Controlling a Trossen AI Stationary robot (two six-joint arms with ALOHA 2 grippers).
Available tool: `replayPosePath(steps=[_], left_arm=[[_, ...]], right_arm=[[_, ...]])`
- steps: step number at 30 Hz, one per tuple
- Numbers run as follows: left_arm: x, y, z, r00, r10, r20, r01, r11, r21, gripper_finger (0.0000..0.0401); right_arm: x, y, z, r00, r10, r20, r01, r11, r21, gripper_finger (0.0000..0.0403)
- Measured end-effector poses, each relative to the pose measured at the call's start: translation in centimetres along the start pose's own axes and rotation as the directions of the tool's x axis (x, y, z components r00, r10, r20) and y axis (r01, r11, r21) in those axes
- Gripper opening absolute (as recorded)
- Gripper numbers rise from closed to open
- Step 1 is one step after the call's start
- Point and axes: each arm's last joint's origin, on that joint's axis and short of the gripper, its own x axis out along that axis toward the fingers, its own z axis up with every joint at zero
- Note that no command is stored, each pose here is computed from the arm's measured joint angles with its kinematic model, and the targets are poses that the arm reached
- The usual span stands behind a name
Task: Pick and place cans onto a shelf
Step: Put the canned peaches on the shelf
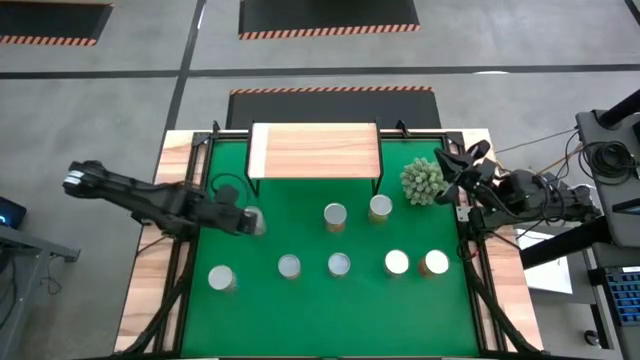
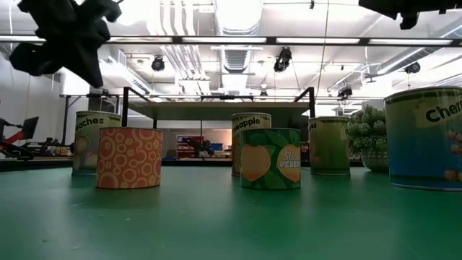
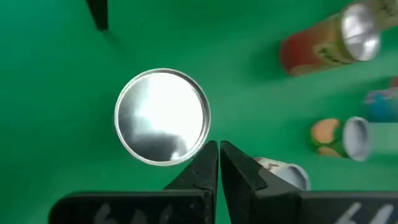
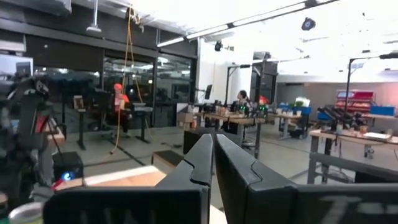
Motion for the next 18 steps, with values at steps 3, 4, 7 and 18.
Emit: replayPosePath(steps=[3, 4, 7, 18], left_arm=[[1.0, -0.8, -0.3, 0.999, 0.053, -0.012, -0.053, 0.998, 0.017, 0.0], [1.1, -1.0, -0.3, 0.998, 0.061, -0.015, -0.061, 0.998, 0.02, 0.0002], [1.1, -1.4, -0.3, 0.996, 0.089, -0.023, -0.088, 0.996, 0.03, 0.0019], [1.2, -1.5, -0.2, 0.981, 0.194, 0.004, -0.194, 0.981, 0.012, 0.0205]], right_arm=[[0.0, -0.1, 0.2, 1.0, -0.003, 0.009, 0.003, 1.0, 0.006, 0.0009], [0.0, -0.1, 0.2, 1.0, -0.003, 0.009, 0.003, 1.0, 0.005, 0.0009], [0.0, -0.1, 0.2, 1.0, -0.003, 0.009, 0.003, 1.0, -0.005, 0.0009], [0.0, -0.1, 0.2, 1.0, -0.003, 0.01, 0.003, 1.0, -0.012, 0.0009]])
